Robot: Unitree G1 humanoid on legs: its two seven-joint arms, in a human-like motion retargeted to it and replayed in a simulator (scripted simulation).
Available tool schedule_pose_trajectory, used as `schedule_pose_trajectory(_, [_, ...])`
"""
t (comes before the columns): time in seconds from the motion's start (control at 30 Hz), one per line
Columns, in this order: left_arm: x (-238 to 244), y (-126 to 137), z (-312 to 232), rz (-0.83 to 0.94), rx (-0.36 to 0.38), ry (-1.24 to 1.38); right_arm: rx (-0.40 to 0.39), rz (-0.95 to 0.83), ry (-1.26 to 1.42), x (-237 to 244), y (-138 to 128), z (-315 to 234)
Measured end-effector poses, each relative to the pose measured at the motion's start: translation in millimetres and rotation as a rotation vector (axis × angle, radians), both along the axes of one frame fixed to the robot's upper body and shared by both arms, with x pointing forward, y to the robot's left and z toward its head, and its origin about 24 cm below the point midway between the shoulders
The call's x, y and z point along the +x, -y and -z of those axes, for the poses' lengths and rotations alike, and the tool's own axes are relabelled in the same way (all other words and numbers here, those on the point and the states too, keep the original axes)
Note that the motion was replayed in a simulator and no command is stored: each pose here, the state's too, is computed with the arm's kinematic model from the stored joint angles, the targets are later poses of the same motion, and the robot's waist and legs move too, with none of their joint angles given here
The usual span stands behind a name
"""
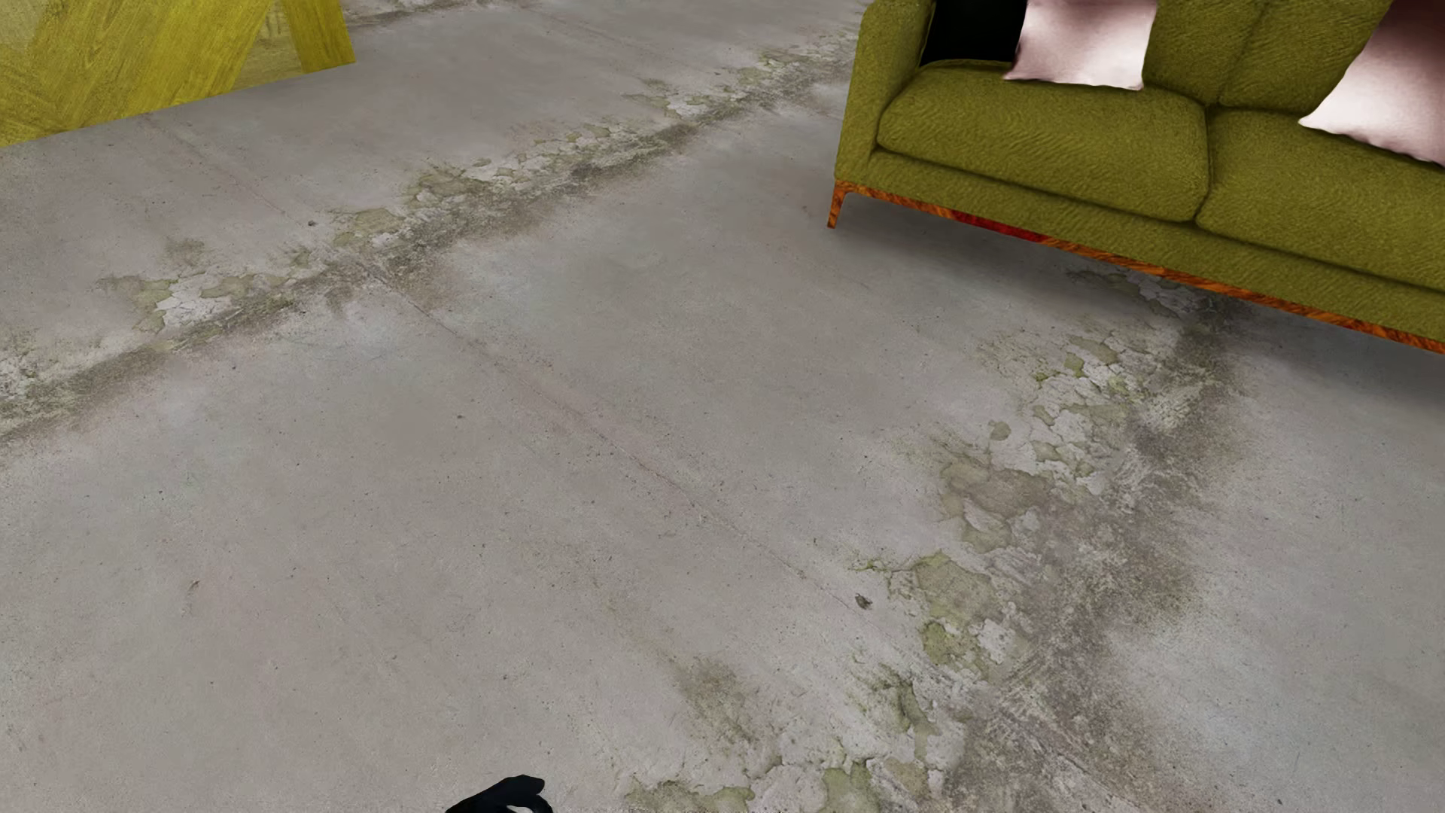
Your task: Get off of chair
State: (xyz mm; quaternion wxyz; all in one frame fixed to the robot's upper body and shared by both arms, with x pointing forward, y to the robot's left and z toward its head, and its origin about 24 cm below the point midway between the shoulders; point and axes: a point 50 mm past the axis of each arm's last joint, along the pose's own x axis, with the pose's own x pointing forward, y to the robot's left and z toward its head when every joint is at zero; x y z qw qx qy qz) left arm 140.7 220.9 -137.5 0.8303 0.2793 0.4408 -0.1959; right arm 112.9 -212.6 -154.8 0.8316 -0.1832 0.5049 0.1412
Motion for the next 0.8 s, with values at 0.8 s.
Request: schedule_pose_trajectory(0.8, [-6.9,-21.0,2.8,-0.102,0.084,-0.032,-0.113,0.03,0.07,18.6,28.7,-11.3])
